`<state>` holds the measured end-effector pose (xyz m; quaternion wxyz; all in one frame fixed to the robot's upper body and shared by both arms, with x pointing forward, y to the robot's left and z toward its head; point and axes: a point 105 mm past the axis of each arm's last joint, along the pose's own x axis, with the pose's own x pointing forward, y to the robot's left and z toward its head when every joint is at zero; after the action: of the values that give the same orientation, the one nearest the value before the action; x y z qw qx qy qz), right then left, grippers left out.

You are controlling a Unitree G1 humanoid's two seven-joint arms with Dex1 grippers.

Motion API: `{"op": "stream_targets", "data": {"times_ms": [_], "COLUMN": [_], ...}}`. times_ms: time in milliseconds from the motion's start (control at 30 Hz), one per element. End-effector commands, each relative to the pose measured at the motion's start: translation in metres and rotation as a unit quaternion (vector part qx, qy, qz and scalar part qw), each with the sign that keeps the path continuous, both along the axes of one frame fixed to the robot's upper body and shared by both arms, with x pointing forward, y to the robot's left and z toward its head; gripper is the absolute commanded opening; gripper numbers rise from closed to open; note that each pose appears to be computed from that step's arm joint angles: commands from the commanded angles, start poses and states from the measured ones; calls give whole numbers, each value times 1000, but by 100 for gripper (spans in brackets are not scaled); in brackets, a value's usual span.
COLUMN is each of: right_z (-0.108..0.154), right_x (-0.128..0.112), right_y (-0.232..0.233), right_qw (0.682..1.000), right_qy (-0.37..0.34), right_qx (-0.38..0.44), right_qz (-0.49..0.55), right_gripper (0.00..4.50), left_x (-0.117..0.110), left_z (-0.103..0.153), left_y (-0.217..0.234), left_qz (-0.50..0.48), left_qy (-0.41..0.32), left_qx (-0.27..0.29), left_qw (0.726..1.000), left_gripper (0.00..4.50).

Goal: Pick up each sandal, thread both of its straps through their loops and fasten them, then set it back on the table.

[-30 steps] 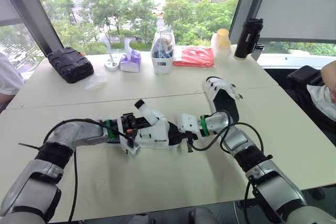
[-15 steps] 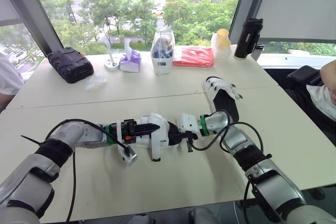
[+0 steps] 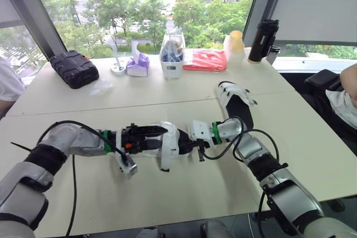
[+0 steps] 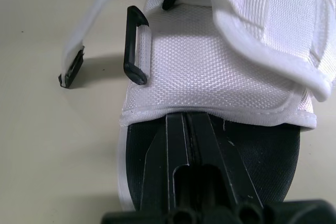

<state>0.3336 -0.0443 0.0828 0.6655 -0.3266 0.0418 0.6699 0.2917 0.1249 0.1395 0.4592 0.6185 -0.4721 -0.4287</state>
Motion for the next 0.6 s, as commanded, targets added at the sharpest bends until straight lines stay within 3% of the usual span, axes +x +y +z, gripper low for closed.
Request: {"op": "stream_targets", "data": {"times_ms": [33, 133, 300, 400, 500, 533, 567, 600], "right_z": [-41, -41, -41, -41, -41, -41, -41, -41], "right_x": [-15, -15, -14, -14, -14, -14, -14, -14], "right_y": [-5, -4, -3, -4, -5, -5, -5, -5], "right_qw": [996, 996, 997, 996, 996, 996, 996, 996], "right_qy": [55, 55, 54, 53, 52, 52, 52, 52], "right_qx": [-65, -64, -62, -64, -66, -66, -66, -66], "right_qz": [11, 12, 14, 14, 15, 15, 15, 15], "right_gripper": [0, 0, 0, 0, 0, 0, 0, 0], "left_x": [3, 4, 6, 2, -9, -15, -17, -23], "left_z": [19, 29, 15, 2, -6, -8, -5, -4], "left_y": [16, 31, 46, 45, 37, 35, 32, 28], "left_qz": [23, 48, 136, 185, 197, 195, 184, 170], "left_qy": [-4, 18, 195, 363, 579, 624, 635, 679], "left_qx": [-13, -30, -96, -127, -179, -177, -180, -182], "left_qw": [1000, 998, 967, 904, 771, 736, 728, 690], "left_gripper": [386, 386, 386, 386, 386, 386, 386, 386]}}
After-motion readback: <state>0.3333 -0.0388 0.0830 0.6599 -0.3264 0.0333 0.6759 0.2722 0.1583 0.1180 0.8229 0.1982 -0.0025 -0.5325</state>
